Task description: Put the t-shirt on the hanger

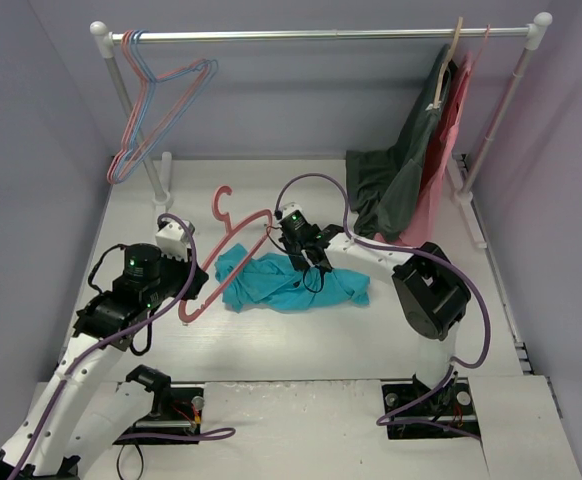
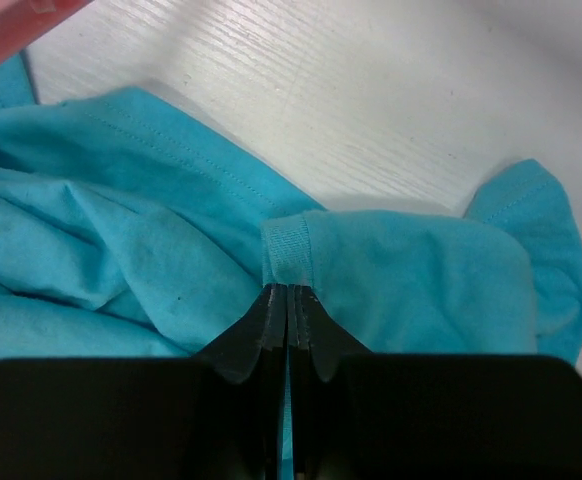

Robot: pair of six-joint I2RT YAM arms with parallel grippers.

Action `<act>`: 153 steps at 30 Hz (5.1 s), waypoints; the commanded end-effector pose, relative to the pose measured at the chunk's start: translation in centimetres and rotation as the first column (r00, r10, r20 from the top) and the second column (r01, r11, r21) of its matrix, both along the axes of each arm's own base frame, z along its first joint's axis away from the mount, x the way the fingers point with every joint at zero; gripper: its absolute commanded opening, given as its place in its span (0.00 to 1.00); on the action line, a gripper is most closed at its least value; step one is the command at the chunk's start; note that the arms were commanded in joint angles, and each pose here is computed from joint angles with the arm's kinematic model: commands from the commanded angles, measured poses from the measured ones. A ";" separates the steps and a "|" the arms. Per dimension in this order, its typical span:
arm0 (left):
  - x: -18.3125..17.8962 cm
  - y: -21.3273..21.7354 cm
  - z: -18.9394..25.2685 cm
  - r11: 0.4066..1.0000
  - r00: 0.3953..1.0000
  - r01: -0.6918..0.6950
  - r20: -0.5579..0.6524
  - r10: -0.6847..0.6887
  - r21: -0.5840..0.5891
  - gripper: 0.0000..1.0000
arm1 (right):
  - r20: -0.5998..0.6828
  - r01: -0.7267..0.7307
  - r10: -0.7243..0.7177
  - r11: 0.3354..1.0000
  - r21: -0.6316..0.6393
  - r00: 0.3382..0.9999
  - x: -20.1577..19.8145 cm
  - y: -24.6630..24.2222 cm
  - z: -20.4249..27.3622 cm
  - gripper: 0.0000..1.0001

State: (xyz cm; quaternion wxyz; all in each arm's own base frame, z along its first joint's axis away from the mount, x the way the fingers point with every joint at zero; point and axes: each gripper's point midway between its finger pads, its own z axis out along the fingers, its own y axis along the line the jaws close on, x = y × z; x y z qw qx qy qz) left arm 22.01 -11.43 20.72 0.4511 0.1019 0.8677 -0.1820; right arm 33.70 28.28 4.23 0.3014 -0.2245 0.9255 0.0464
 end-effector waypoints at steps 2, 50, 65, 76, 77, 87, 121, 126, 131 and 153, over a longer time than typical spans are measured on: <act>0.6 -1.1 4.8 0.997 0.991 0.046 0.131 -0.037 -0.062 0.00 | 0.101 0.018 -0.019 1.000 0.007 0.995 2.0 0.5 2.7 0.00; -3.9 -4.6 5.3 0.943 0.960 0.277 0.102 -0.262 -0.184 0.00 | 0.124 0.242 -0.249 0.968 0.073 0.960 5.4 -6.9 7.4 0.00; -3.6 -5.1 2.1 0.943 0.960 0.280 0.053 -0.275 -0.180 0.00 | 0.130 0.228 -0.240 0.968 0.102 0.962 5.8 -6.6 8.4 0.00; -1.6 -7.5 4.2 0.904 0.937 0.342 0.168 -0.307 -0.255 0.00 | 0.190 0.165 -0.192 0.975 0.150 0.963 6.3 -5.8 12.8 0.00; -1.6 -7.7 4.4 0.900 0.934 0.350 0.173 -0.313 -0.261 0.00 | 0.197 0.161 -0.189 0.976 0.149 0.962 6.3 -5.8 13.1 0.00; -3.2 -8.8 3.6 0.852 0.910 0.414 0.163 -0.381 -0.321 0.00 | 0.294 0.175 -0.174 0.984 0.025 0.940 7.3 -8.5 15.7 0.00; 1.3 -11.0 14.3 0.792 0.821 0.460 0.531 -0.209 -0.401 0.00 | 0.483 -0.120 0.055 0.987 0.106 0.874 5.9 -3.2 28.1 0.00; 0.9 -11.8 14.5 0.778 0.810 0.482 0.545 -0.219 -0.403 0.00 | 0.504 -0.137 0.062 0.984 0.113 0.862 6.4 -2.6 29.5 0.00; 0.4 -12.6 14.3 0.754 0.803 0.502 0.552 -0.225 -0.424 0.00 | 0.519 -0.157 0.080 0.982 0.107 0.851 6.1 -2.2 30.2 0.00; 2.3 -12.2 15.5 0.757 0.781 0.459 0.617 -0.095 -0.465 0.00 | 0.557 -0.426 0.288 0.895 0.133 0.779 -1.5 2.0 33.2 0.00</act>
